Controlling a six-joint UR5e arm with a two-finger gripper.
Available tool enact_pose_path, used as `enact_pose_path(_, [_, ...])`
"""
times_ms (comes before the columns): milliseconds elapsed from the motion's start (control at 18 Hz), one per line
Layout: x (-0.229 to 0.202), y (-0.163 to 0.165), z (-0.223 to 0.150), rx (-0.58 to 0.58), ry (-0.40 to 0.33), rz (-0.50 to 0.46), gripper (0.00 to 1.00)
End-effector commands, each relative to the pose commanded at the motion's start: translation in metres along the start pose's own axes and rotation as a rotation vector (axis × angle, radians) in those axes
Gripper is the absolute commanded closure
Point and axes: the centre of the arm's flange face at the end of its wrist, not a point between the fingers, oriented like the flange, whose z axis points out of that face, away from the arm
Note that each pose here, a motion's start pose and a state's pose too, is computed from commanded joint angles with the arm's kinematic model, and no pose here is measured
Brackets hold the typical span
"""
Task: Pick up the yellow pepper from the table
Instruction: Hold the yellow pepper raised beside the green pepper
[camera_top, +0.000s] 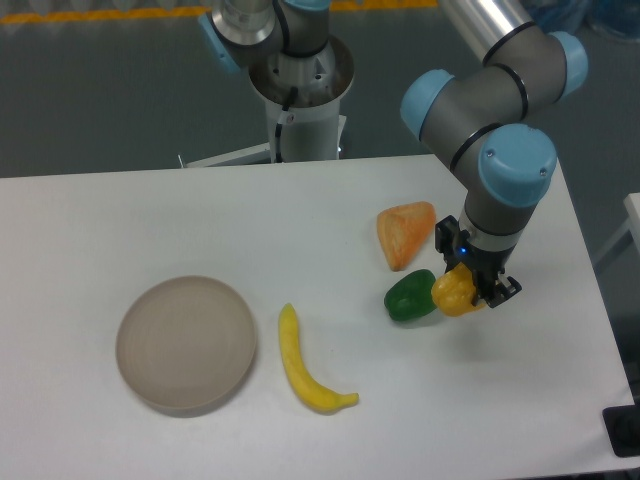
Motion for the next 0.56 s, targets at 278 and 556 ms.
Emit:
enact_pose_path(278, [-0.0002, 0.0017, 0.0011, 0.003, 0.0, -0.002, 0.76])
enact_pose_path(556, [-0.0001, -0.0001, -0.0006, 0.021, -0.002, -0.005, 0.76])
